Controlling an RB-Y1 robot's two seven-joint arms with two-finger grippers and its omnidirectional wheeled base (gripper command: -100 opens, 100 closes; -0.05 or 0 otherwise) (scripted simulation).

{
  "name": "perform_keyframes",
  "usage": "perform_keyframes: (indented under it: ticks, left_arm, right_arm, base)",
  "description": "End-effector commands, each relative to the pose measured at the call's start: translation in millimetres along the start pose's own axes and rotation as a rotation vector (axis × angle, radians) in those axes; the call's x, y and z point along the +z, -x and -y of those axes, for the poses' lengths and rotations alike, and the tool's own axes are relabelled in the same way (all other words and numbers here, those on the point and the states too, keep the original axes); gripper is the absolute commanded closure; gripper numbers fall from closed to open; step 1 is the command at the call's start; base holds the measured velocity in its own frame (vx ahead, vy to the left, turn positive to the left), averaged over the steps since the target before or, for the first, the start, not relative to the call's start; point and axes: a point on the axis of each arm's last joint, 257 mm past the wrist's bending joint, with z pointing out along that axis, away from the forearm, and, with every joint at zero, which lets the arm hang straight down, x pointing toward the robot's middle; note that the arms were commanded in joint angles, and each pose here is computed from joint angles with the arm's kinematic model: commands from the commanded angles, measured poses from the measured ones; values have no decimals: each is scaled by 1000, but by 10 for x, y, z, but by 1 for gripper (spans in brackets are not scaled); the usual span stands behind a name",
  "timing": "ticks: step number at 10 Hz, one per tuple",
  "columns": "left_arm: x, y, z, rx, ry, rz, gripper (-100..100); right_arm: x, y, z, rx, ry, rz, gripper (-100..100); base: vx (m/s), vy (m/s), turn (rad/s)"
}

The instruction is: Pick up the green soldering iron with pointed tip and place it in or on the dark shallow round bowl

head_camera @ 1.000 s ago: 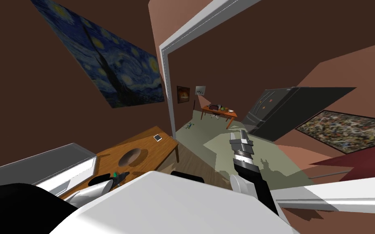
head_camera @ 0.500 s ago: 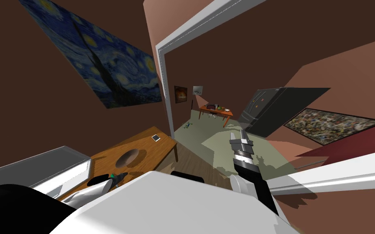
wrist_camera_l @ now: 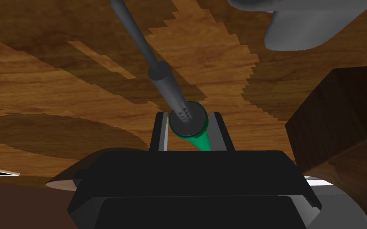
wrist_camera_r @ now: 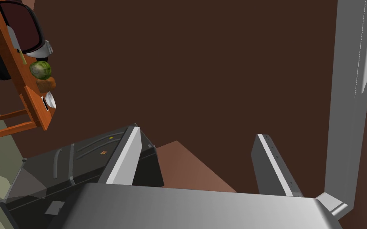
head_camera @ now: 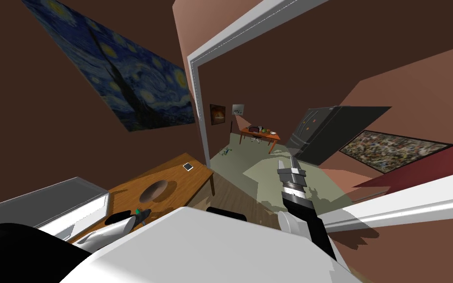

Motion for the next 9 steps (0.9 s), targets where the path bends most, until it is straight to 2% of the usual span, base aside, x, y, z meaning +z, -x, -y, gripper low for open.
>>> perform_keyframes:
  ticks: [1, 2, 3, 4, 9]
  left_arm:
    - [0, 0, 0, 0, 0, 0, 100]
    - [0, 0, 0, 0, 0, 0, 100]
    - [0, -1, 1, 0, 0, 0, 0]
    - [-31, -43, 40, 16, -9, -8, 100]
    - [-141, -123, 109, 55, -25, -15, 100]
  right_arm:
    - [0, 0, 0, 0, 0, 0, 0]
    - [0, 0, 0, 0, 0, 0, 0]
    - [0, 0, 0, 0, 0, 0, 0]
    - [0, 0, 0, 0, 0, 0, 0]
    - [0, 0, 0, 0, 0, 0, 0]
  base:
    - [0, 0, 0]
    - [0, 0, 0]
    - [0, 0, 0]
    - [34, 6, 98]
    - [50, 10, 111]
